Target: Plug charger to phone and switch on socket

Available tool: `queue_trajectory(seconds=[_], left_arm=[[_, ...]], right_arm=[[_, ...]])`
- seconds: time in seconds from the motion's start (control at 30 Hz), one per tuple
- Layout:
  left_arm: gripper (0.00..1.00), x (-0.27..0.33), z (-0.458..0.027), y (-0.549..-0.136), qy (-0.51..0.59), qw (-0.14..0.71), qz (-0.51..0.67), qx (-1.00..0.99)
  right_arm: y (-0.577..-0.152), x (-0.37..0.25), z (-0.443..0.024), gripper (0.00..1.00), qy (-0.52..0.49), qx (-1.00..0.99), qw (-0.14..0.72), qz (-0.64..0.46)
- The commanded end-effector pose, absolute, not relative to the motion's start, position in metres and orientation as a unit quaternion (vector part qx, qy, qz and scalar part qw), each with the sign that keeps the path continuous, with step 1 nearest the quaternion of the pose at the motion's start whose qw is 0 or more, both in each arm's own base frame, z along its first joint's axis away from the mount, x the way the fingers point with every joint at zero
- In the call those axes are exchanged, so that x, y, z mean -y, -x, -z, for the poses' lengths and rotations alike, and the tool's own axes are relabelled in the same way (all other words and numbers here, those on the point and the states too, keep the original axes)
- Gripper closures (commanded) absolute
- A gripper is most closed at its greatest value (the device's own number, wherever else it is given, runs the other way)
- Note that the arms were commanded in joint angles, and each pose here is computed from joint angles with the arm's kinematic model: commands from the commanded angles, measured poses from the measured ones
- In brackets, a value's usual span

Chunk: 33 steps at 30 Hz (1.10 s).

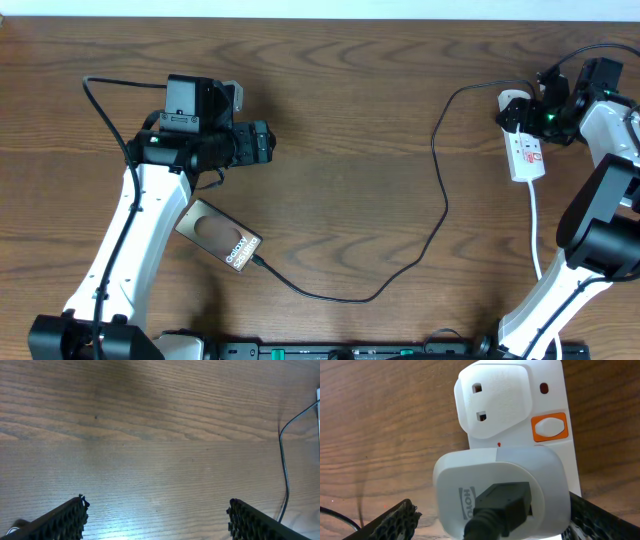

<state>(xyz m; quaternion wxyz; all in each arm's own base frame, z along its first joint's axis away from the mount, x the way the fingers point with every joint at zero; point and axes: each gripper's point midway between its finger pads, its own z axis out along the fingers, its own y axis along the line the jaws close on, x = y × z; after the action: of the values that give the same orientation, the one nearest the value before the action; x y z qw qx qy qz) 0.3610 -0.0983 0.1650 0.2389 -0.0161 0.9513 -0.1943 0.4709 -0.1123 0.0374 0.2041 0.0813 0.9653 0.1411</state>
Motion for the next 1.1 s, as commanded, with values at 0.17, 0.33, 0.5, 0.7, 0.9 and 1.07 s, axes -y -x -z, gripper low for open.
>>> queue_trajectory(seconds=[0.17,0.33,0.5,0.7,0.9,1.07], left_arm=[[0.11,0.098,-0.172,-0.365,0.007,0.250,0.189,-0.950],[0.11,0.098,-0.172,-0.365,0.007,0.250,0.189,-0.950],[0.11,0.098,-0.172,-0.365,0.007,0.250,0.189,-0.950],[0.11,0.098,-0.172,-0.364,0.007,0.250,0.189,-0.950],[0.11,0.098,-0.171,-0.362,0.008,0.245,0.188,-0.951],[0.11,0.097,-0.171,-0.362,0.008,0.245,0.187,-0.951]], right_arm=[[-0.457,0.101,-0.028,0.14,-0.104,-0.966,0.163,-0.173],[-0.455,0.101,-0.029,0.13,-0.103,-0.966,0.160,-0.173],[-0.456,0.100,-0.029,0.13,-0.101,-0.966,0.162,-0.173],[-0.460,0.100,-0.031,0.13,-0.087,-0.966,0.171,-0.171],[-0.466,0.098,-0.033,0.14,-0.060,-0.966,0.187,-0.167],[-0.466,0.095,-0.032,0.14,-0.057,-0.966,0.185,-0.169]])
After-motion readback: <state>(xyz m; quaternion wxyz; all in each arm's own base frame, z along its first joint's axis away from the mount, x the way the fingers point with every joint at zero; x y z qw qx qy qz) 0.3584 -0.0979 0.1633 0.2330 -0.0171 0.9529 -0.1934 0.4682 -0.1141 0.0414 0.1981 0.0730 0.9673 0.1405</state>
